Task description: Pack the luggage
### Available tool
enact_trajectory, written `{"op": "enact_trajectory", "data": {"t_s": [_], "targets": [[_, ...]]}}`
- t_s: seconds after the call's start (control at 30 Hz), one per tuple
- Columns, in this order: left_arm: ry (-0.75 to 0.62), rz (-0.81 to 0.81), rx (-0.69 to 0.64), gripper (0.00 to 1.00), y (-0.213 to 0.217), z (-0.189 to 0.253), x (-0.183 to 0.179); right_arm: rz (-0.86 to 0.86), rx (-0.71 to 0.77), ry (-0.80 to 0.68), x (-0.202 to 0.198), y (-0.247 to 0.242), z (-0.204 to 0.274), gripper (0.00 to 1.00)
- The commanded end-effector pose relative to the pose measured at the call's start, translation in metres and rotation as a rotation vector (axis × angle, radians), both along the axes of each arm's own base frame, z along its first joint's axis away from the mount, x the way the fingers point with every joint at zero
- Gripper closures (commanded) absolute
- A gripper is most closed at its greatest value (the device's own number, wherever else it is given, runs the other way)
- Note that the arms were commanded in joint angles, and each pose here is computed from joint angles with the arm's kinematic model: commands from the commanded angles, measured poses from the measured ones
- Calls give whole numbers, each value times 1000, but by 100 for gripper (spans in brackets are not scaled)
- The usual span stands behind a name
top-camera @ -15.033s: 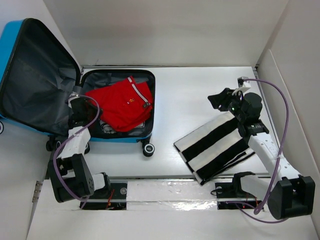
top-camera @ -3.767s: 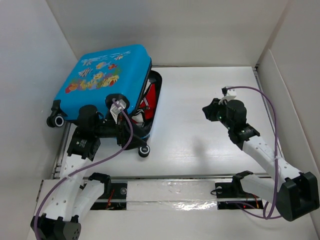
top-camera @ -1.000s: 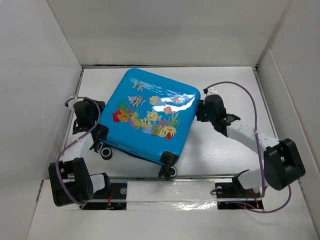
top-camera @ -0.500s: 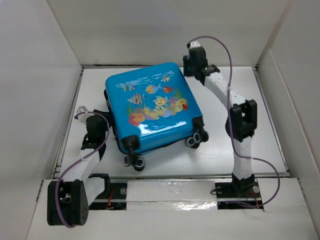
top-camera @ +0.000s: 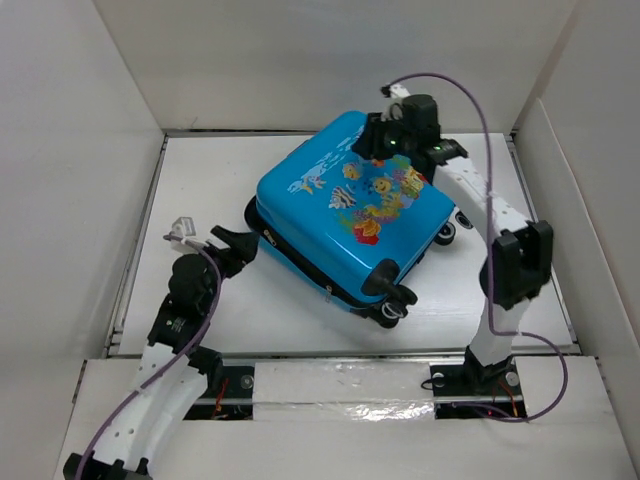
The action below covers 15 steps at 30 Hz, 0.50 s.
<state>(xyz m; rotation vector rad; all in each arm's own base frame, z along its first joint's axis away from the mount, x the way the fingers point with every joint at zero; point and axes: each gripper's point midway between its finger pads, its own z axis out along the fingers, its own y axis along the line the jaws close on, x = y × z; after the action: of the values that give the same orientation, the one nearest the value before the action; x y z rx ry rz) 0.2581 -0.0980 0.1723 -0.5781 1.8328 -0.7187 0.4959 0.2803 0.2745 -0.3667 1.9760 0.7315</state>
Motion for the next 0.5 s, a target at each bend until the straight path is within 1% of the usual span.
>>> {"op": "enact_trajectory", "data": {"t_s": [0.0,0.03,0.07,0.1,0.13,0.17,0.2,0.23,0.27,0.3,0.33,0.37,0.4,0.43,0.47], "targets": [[-222,130,-67,24,19,84,16,-86,92,-225,-22,-47,84,61],[-244,131,-80,24,17,94,21,-154,114,-305,-46,-67,118,85],[-211,118,-72,24,11,87,33,-212,97,-245,-55,-82,83,94],[-261,109,-93,25,6,110,42,-279,115,-275,-62,-100,86,99],[-259,101,-100,25,2,113,51,-373,167,-343,-84,-122,112,100],[-204,87,-88,25,-6,97,67,-433,170,-339,-91,-140,103,100],[-248,98,-102,25,-5,115,78,-514,136,-279,-97,-162,60,100],[-245,117,-100,25,-2,114,89,-576,137,-262,-105,-179,47,100],[-202,135,-98,24,-1,99,105,-658,179,-269,-119,-198,48,100],[-233,153,-115,24,2,109,117,-701,155,-202,-128,-209,7,100],[-230,182,-115,24,9,106,128,-782,157,-188,-133,-231,-7,99],[-174,209,-115,24,12,85,145,-820,184,-167,-139,-239,-18,98],[-193,221,-132,24,15,94,157,-844,204,-169,-148,-247,-23,96],[-184,247,-141,24,24,91,168,-882,192,-126,-155,-258,-50,86],[-128,250,-166,24,25,69,182,-904,207,-113,-158,-263,-57,77]]}}
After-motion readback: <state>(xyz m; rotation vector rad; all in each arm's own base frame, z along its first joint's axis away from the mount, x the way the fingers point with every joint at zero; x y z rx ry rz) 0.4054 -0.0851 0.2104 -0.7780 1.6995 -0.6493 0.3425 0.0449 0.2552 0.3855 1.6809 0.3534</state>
